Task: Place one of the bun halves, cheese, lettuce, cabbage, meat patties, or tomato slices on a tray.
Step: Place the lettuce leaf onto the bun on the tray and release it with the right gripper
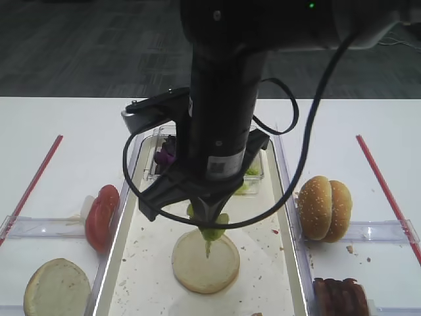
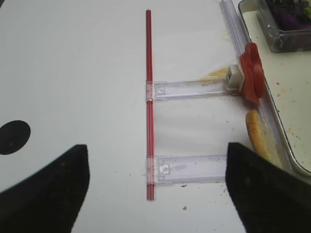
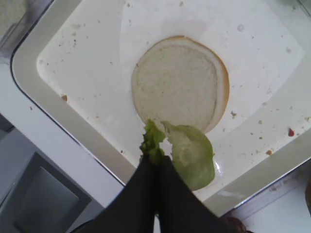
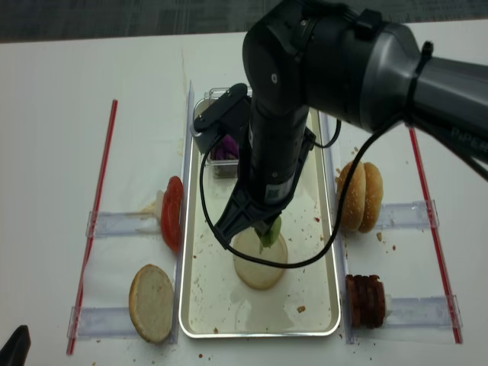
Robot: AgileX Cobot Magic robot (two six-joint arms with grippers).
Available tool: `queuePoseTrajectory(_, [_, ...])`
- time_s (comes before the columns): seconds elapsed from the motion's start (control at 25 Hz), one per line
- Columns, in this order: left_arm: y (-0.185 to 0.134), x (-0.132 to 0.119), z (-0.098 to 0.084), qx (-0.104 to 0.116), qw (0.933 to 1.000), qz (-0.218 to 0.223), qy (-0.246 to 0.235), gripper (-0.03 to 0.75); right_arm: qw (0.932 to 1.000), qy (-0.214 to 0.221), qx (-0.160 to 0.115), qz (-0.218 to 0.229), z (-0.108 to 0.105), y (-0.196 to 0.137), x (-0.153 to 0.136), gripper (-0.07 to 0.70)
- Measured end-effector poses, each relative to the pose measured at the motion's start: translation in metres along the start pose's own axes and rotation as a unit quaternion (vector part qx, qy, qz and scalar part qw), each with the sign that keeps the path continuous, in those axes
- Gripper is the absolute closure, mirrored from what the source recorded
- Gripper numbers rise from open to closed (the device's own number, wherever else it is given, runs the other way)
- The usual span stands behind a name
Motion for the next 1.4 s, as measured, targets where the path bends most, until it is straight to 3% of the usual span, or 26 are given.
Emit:
queuePoseTrajectory(0.52, [0.000,0.000,0.000,0.000,1.0000,0.000,0.000,0.151,0.9995,-0.008,0.003,0.030,-0.005,0.019,-0.059,0.594])
queuePoseTrajectory(0.76, [0.000,0.000,0.000,0.000,1.0000,0.000,0.000,0.151,0.9992,-0.011,0.002,0.038,-0.006,0.020,-0.068,0.573])
queuePoseTrajectory(0.84, [0.000,0.000,0.000,0.000,1.0000,0.000,0.000,0.151,0.9991,-0.013,0.005,0.039,-0.007,0.020,-0.068,0.468])
queuePoseTrajectory(0.88, [0.000,0.000,0.000,0.000,1.0000,0.000,0.000,0.151,0.9991,-0.014,0.005,0.041,-0.007,0.020,-0.068,0.388])
queuePoseTrajectory(0.96, [0.000,0.000,0.000,0.000,1.0000,0.000,0.000,0.151,0.9989,-0.018,0.007,0.043,-0.008,0.019,-0.068,0.143])
queuePoseTrajectory(1.04, [0.000,0.000,0.000,0.000,1.0000,0.000,0.000,0.152,0.9987,-0.024,0.010,0.044,-0.009,0.019,-0.068,0.018])
queuePoseTrajectory(1.12, [0.000,0.000,0.000,0.000,1.0000,0.000,0.000,0.151,0.9984,-0.030,0.013,0.046,-0.010,0.019,-0.068,-0.032])
queuePoseTrajectory(1.28, [0.000,0.000,0.000,0.000,1.0000,0.000,0.000,0.151,0.9983,-0.032,0.014,0.047,-0.010,0.018,-0.066,-0.057])
queuePoseTrajectory(1.4, [0.000,0.000,0.000,0.000,1.0000,0.000,0.000,0.151,0.9992,-0.028,0.017,0.023,-0.007,0.022,-0.044,-0.058])
Point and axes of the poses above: a point on each arm's last joint axis where the gripper is mounted, x pointing back along that axis away from the gripper, z along the wrist's bending axis when the last joint is at zero, y = z × x, the point moved 1 cm from there along -x, pointing out along that axis toward the gripper, and after that the axes turned 10 degrees about -x, right-handed, at the moved point
